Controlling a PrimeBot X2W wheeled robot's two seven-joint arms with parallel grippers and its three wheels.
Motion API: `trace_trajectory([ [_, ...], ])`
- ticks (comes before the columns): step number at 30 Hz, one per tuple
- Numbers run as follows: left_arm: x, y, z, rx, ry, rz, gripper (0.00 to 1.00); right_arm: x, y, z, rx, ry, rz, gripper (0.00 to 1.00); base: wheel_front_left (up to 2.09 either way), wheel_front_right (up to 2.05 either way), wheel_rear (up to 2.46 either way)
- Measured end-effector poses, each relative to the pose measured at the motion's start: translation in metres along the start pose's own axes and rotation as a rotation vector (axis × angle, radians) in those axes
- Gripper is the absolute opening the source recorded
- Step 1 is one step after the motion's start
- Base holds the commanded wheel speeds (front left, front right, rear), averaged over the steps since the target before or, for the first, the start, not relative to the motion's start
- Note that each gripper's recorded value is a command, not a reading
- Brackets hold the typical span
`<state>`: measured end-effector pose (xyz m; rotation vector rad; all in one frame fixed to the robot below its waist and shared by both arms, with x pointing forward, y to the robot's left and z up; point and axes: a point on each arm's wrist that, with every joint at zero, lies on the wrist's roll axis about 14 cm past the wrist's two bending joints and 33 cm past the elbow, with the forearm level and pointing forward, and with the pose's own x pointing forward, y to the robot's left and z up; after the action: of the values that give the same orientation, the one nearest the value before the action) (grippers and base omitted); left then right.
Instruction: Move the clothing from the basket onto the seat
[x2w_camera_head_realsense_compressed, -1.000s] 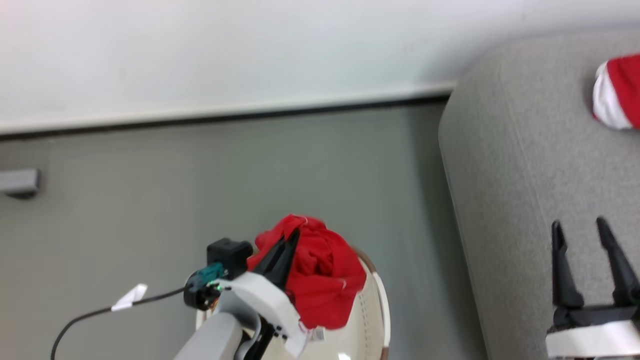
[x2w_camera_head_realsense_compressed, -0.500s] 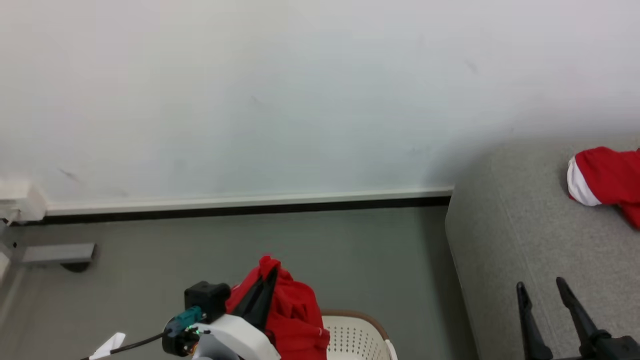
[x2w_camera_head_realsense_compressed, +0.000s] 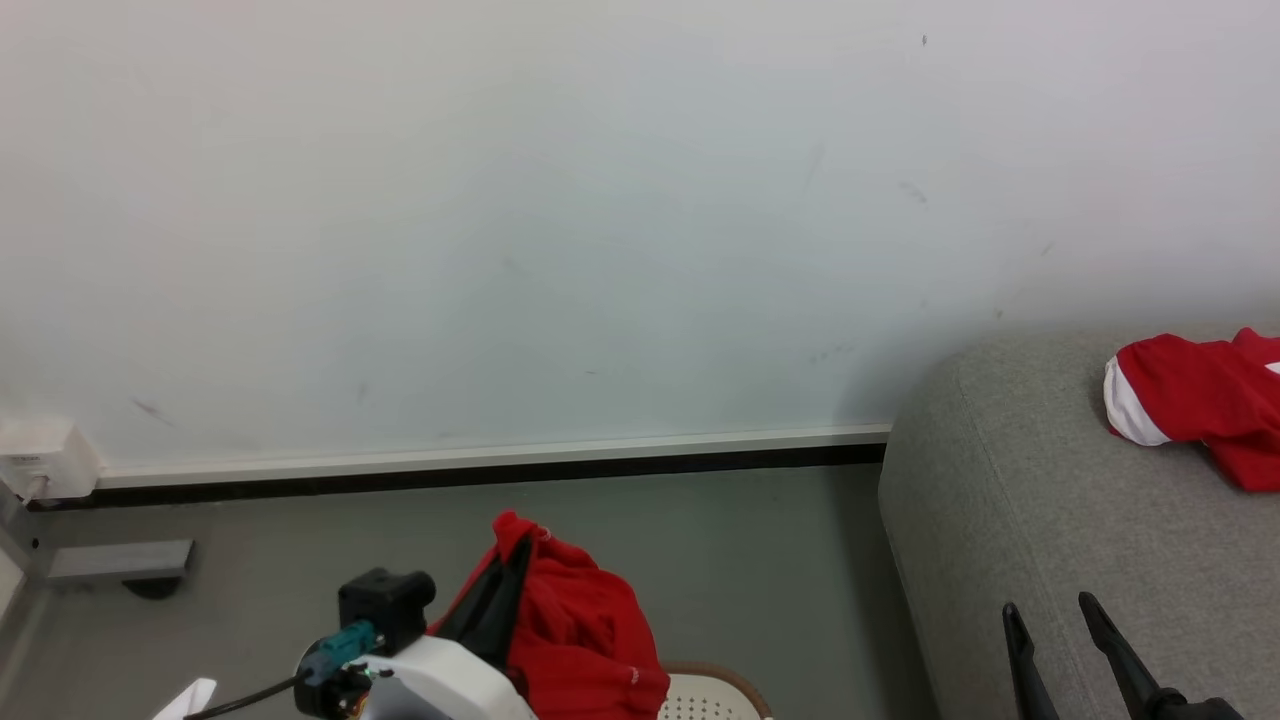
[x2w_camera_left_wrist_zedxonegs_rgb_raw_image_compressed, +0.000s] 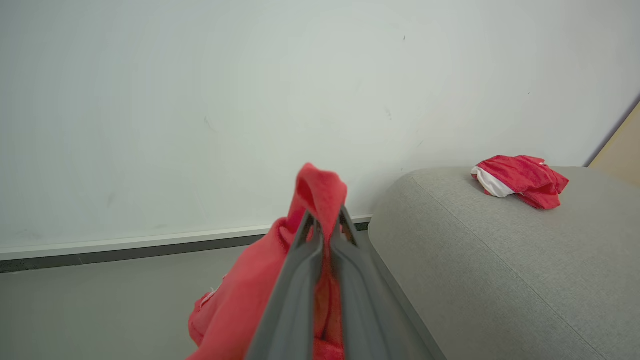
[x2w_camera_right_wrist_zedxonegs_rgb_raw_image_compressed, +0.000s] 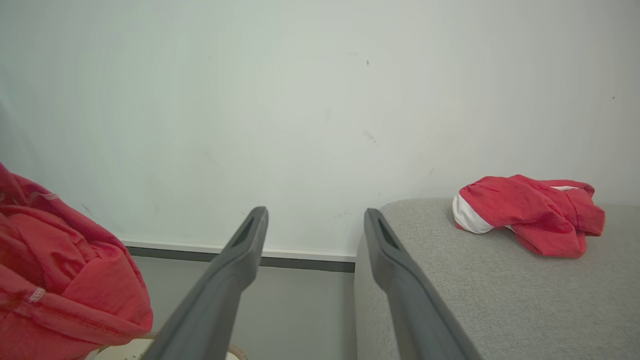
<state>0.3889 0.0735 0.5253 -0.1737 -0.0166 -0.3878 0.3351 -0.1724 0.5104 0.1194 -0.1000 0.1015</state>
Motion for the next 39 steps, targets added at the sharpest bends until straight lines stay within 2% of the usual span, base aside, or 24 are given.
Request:
trace_trajectory([
  [9, -0.001, -0.006, 0.019, 0.015, -0.045, -0.019, 0.0, -0.001, 0.012, 0.0, 0.0, 0.002, 0.042, 1.0, 0.0, 0.0, 0.0],
  [13, 0.0, -0.013, 0.029, 0.018, -0.072, -0.039, 0.0, 0.0, 0.032, -0.001, 0.001, 0.004, 0.109, 1.0, 0.0, 0.0, 0.0],
  [17, 0.001, -0.025, 0.037, 0.018, -0.088, -0.076, 0.0, 0.001, 0.063, 0.002, 0.006, 0.002, 0.225, 1.0, 0.0, 0.0, 0.0],
  [24, 0.006, -0.06, 0.056, 0.003, -0.129, -0.176, 0.0, 0.007, 0.114, 0.019, 0.01, -0.026, 0.421, 1.0, 0.0, 0.0, 0.0],
  [29, 0.007, -0.091, 0.064, -0.009, -0.14, -0.263, 0.0, 0.007, 0.141, 0.023, 0.008, -0.029, 0.523, 1.0, 0.0, 0.0, 0.0],
  [39, 0.0, -0.143, 0.067, -0.01, -0.13, -0.423, 0.0, 0.014, 0.154, 0.024, 0.011, -0.028, 0.576, 1.0, 0.0, 0.0, 0.0],
])
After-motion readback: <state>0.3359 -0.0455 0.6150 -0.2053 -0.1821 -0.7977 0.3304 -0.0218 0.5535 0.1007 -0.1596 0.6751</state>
